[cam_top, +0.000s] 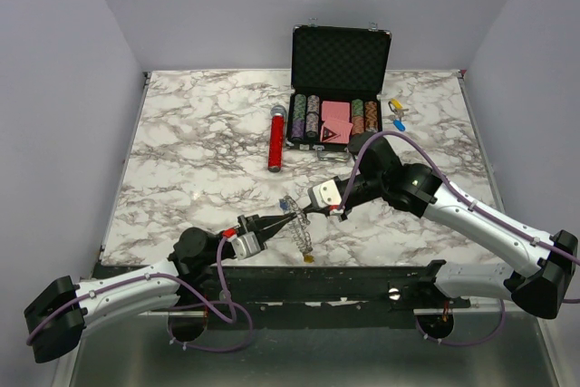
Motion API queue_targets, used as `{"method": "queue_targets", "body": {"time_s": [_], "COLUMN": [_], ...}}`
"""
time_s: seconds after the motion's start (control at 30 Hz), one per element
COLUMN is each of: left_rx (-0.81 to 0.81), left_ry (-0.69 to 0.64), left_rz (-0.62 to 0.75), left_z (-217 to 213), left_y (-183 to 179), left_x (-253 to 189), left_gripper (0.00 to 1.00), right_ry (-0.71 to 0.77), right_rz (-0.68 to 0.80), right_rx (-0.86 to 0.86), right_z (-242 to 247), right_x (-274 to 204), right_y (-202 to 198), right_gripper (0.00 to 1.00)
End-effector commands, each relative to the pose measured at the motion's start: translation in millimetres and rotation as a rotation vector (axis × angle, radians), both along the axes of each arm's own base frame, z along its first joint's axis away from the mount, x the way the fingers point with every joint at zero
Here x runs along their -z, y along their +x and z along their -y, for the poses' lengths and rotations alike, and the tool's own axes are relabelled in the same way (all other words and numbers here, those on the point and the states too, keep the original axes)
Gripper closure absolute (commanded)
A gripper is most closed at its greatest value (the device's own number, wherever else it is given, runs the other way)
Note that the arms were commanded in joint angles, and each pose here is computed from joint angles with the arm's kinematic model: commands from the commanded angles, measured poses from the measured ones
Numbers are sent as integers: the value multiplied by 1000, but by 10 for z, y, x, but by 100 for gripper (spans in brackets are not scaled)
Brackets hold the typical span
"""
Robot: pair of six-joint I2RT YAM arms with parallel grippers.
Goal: Put the keys on the keyring
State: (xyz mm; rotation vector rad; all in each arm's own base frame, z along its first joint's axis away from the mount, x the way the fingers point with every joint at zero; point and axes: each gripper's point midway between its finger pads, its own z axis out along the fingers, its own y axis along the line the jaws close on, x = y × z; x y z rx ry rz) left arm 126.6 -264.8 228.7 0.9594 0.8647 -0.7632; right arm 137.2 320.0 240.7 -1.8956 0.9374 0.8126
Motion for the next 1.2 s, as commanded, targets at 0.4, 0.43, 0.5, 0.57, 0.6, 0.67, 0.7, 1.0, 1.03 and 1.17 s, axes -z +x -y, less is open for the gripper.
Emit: {"method": "queue_targets", "body": {"time_s": [0.4,0.43,0.5,0.57,0.6,0.67,0.7,1.0,1.03,1.17], "left_rx": [-32,-32,-29,-29,-27,-22,-20,6,11,29], "left_ry": [-17,-19,-16,-18,-19,-20,-16,-14,-13,-16], "left_rz": [15,16,16,15,16,17,14,12,11,12], "left_z": [-80,-80,-77,-78,-74,-72,-69,-44,-39,-24], "left_y": [21,21,17,15,14,6,4,-35,-42,-71], "left_x": [56,45,57,53,43,39,55,53,58,40], "left_gripper": [100,100,100,100,100,100,100,100,100,100], "right_ry": [5,7,9,11,12,15,15,16,13,18], "right_rz": [-24,-26,-27,-27,-27,-26,-29,-35,-35,-35], "right_rx": [13,13,7,5,7,5,7,7,7,3], "right_z": [-8,-8,-9,-12,-15,-19,-25,-38,-38,-47], "right_x": [-38,-46,-48,-47,-52,-58,-57,-38,-26,-36], "right_y": [-40,-40,-51,-51,-50,-49,-45,-42,-38,-47], "right_gripper": [100,100,100,100,100,100,100,100,100,100]}}
